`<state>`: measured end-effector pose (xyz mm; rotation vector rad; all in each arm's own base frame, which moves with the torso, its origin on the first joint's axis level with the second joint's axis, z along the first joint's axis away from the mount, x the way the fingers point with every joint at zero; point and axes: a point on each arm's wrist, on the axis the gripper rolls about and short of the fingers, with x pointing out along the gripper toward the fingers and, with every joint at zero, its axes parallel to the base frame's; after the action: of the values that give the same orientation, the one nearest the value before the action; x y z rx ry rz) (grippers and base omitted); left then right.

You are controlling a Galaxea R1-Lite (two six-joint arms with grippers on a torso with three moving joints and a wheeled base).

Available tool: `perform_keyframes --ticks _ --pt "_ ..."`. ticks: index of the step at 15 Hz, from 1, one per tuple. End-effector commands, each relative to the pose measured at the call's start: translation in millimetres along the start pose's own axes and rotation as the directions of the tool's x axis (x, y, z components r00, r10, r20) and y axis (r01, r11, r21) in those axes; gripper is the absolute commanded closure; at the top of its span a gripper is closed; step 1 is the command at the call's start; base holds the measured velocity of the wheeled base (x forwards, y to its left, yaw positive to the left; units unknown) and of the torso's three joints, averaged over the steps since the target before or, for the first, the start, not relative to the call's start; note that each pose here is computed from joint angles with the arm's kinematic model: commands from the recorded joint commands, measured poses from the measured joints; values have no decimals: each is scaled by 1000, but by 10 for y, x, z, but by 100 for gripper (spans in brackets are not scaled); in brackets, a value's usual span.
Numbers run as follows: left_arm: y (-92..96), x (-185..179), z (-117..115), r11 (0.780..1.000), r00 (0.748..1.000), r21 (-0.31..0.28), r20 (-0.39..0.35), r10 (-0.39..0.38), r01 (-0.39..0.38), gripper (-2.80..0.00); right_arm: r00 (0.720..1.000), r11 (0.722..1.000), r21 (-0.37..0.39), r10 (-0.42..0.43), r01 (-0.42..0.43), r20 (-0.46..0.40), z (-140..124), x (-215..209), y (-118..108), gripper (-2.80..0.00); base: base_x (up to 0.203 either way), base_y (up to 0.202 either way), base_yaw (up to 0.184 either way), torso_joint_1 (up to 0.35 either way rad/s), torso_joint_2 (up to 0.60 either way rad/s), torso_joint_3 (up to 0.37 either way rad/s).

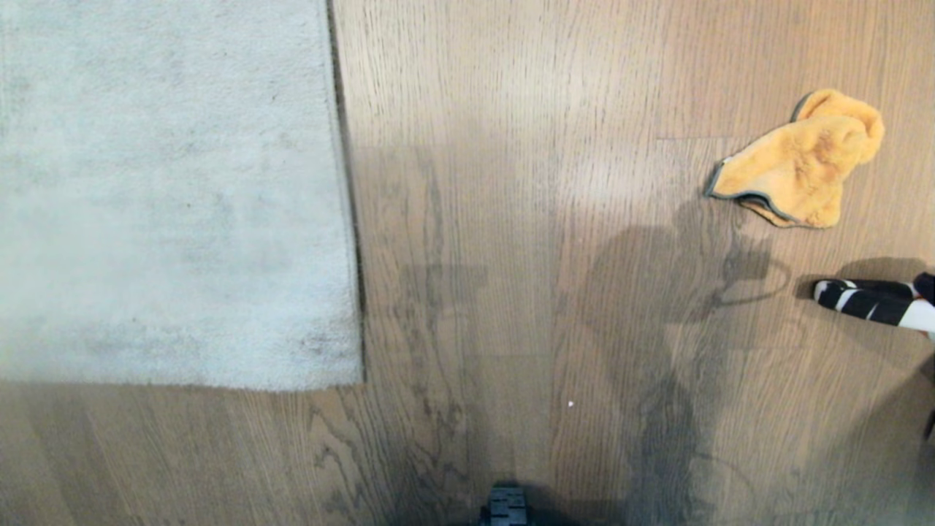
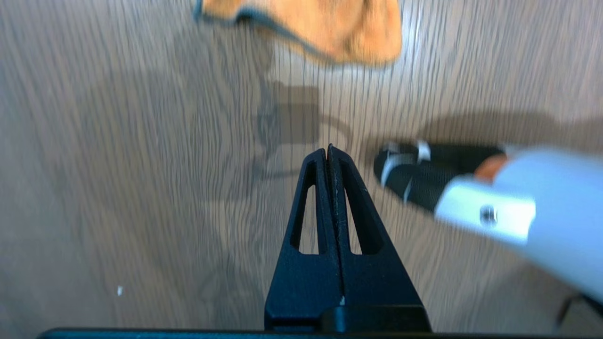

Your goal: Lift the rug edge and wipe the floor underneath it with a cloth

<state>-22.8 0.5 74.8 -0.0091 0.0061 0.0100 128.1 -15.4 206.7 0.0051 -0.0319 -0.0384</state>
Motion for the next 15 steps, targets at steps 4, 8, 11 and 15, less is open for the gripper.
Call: perform_keyframes --ticks 4,8,11,15 --pt "0 0 0 1000 1000 -2 0 1 -1 0 1000 1000 -12 28 -28 -1 -422 -574 73 0 0 0 0 0 0 0" --pt "0 0 0 1000 1000 0 0 1 -1 0 999 998 -46 31 -33 -35 -728 -947 99 0 0 0 0 0 0 0" --pt "0 0 0 1000 1000 0 0 1 -1 0 993 998 -58 25 -32 -112 -926 -1151 110 0 0 0 0 0 0 0" --pt "0 0 0 1000 1000 -2 0 1 -1 0 969 994 -107 -30 3 -246 -1174 -1317 105 0 0 0 0 0 0 0"
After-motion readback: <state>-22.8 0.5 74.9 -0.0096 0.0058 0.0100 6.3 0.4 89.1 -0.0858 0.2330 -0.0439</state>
